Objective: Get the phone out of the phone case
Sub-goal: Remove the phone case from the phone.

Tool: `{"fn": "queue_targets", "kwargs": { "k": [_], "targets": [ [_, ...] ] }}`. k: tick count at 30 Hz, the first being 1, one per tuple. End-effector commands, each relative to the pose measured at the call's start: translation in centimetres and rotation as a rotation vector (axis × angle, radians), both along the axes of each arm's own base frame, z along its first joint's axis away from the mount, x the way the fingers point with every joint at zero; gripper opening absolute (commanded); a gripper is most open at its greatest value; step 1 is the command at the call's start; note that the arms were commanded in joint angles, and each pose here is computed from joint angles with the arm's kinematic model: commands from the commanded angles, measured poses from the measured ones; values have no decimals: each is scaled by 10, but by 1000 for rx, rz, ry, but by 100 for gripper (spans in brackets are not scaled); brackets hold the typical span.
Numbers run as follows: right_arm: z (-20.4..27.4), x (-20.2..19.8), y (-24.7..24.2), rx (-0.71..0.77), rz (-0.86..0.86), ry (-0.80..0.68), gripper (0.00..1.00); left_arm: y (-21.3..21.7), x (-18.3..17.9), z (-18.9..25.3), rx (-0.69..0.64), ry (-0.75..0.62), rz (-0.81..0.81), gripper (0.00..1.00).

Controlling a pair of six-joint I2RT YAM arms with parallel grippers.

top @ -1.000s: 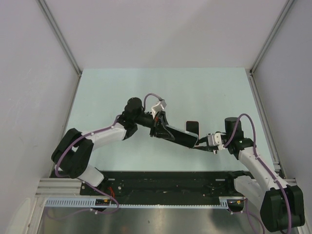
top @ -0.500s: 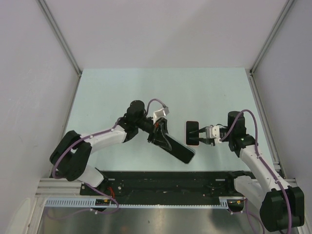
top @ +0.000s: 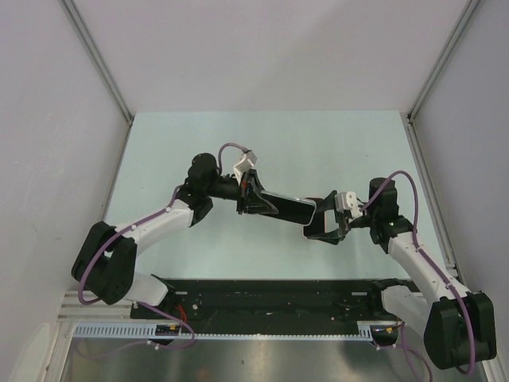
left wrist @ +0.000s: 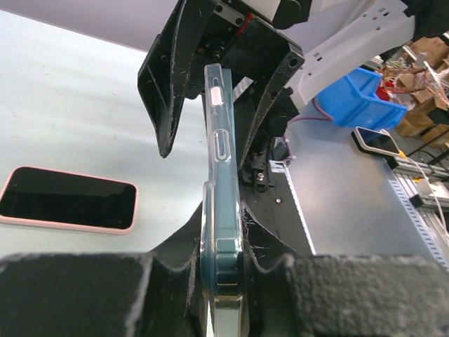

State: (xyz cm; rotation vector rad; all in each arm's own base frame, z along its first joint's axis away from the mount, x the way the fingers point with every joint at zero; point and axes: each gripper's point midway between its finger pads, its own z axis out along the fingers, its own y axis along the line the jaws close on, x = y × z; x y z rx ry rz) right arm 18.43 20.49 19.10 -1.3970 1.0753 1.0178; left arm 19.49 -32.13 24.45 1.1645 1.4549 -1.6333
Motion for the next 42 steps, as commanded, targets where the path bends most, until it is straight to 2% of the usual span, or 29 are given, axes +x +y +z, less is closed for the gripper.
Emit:
{"fn": "queue_targets", "kwargs": {
  "k": [1, 3, 6, 12, 13, 17, 24, 33, 39, 42],
  "targets": [
    [18, 3, 8, 36, 45, 47, 75, -1, 3, 22, -60, -127, 52, 0],
    [19, 4, 10, 37, 48, 54, 74, -2, 4, 24, -63, -134, 63, 0],
    [21, 5, 12, 39, 43, 87, 67, -4, 10, 24, -65, -147, 92, 0],
    [23, 20, 15, 44, -35, 275, 50, -7, 22, 27, -72, -191, 144, 0],
    [22, 21, 16, 43, -38, 289, 45, -8, 24, 27, -73, -197, 154, 0],
    [17, 20, 16, 36, -33, 320, 39, -7, 23, 28, -74, -202, 153, 0],
    [16, 14, 16, 36, 15, 285, 31, -7, 18, 27, -74, -189, 127, 0],
    [16, 13, 14, 35, 27, 146, 20, -8, 4, 31, -70, -134, 42, 0],
    [19, 11, 11, 33, 25, -6, 17, -5, -11, 29, -56, -79, -41, 0],
    [23, 9, 10, 35, 31, -81, 10, -3, -18, 27, -46, -50, -85, 0]
  ]
}}
